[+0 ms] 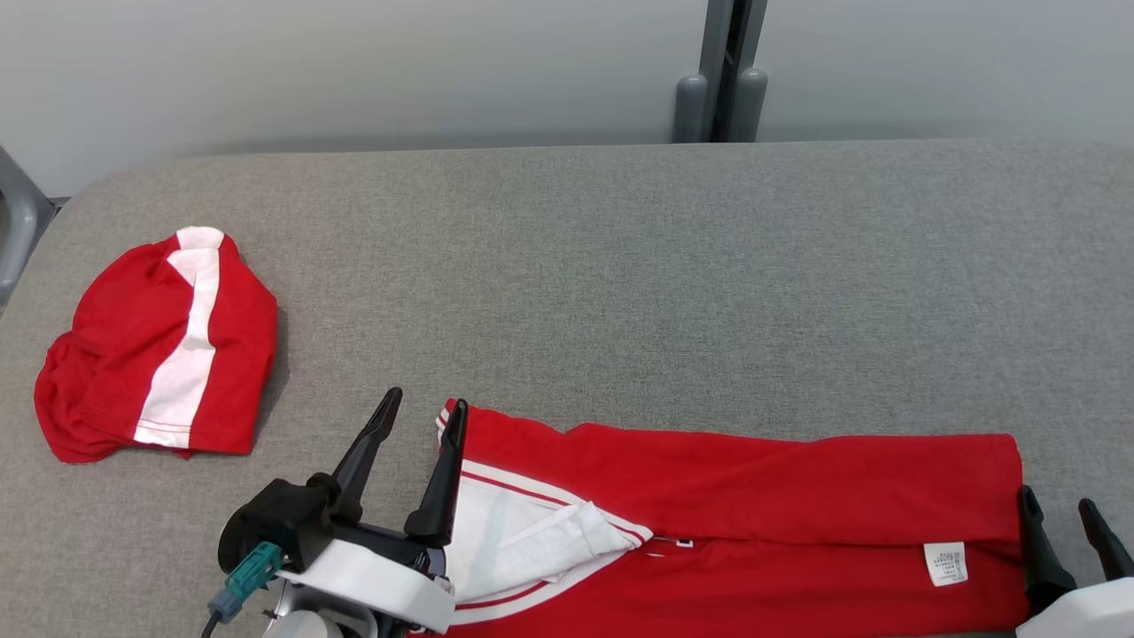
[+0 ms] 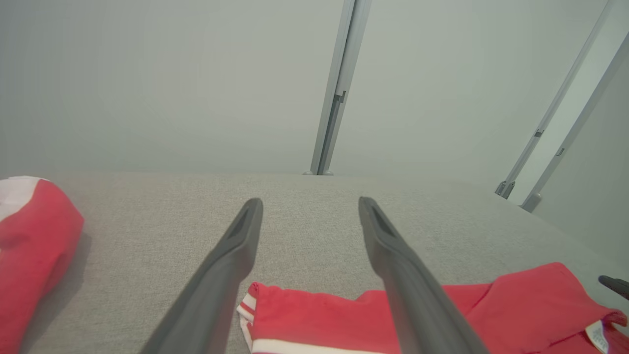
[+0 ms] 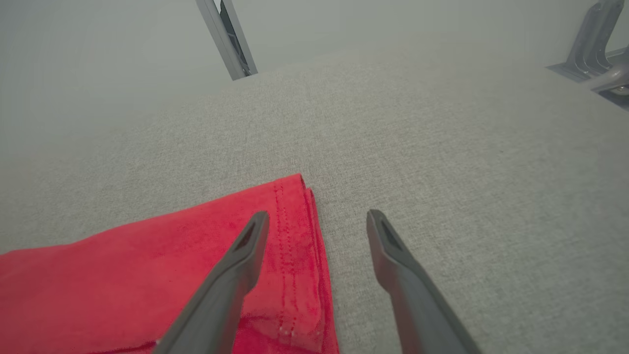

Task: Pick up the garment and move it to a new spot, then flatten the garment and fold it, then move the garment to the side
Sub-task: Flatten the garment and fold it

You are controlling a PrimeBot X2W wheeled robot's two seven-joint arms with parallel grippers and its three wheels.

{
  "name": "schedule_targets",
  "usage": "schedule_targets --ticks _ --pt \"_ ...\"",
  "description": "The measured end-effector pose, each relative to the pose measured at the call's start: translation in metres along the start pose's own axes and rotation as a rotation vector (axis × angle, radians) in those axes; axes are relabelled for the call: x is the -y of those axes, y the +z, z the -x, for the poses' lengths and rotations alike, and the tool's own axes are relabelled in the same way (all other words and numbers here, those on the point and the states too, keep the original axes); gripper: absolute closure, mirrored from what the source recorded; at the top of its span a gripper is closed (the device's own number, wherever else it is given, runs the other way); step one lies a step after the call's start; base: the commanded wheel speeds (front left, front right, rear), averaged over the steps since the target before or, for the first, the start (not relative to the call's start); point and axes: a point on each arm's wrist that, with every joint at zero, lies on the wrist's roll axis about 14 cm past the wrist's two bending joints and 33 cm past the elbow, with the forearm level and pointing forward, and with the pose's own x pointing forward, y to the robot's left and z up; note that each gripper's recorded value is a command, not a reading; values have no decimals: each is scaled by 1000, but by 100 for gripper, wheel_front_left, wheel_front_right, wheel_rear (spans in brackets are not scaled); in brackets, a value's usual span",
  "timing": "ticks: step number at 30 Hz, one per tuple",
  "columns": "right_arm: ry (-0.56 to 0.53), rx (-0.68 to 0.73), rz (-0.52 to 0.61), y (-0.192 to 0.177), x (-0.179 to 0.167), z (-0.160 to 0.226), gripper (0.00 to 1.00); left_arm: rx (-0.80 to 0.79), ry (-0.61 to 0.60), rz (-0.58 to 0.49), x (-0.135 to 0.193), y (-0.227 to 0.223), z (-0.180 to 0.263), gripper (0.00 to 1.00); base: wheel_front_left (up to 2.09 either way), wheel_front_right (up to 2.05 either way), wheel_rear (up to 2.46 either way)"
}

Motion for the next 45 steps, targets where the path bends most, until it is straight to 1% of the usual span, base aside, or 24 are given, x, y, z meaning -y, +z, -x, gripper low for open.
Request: schedule_targets --ticks 4,7,11,21,22,23,24,25,29,36,39,45 --pt "-17 -53 -29 -18 1 -1 0 -10 6 -4 -3 -4 0 0 0 0 0" --pt "-36 -75 -87 -26 1 -3 0 -15 10 -2 -5 -7 -1 0 0 0 0" --pt "-24 -117 -119 -38 -7 -6 0 -25 15 -10 -8 -10 -2 0 0 0 0" --pt "-28 -186 -100 -54 -5 -8 0 -25 17 -32 -12 -10 -6 0 0 0 0" --pt "-27 -188 -102 -54 -5 -8 5 -27 14 -38 -12 -10 -6 0 0 0 0" --pt "-26 -189 -108 -54 -7 -8 38 -28 8 -45 -11 -11 -7 0 0 0 0" --pt "-23 -191 -112 -55 -8 -9 62 -28 7 -47 -11 -10 -7 0 0 0 0" --pt "-20 -195 -110 -55 -8 -8 100 -28 7 -51 -12 -10 -7 0 0 0 0" --pt "-7 -200 -112 -56 -12 -8 100 -23 13 -57 -16 -8 -8 0 0 0 0" --pt "-2 -185 -79 -47 -5 -12 100 -19 16 -50 -16 -7 -9 0 0 0 0" --pt "-13 -168 -39 -35 8 -18 100 -23 15 -46 -15 -9 -10 0 0 0 0" --pt "-63 -109 26 1 41 -33 100 -29 18 -40 -16 -12 -11 0 0 0 0"
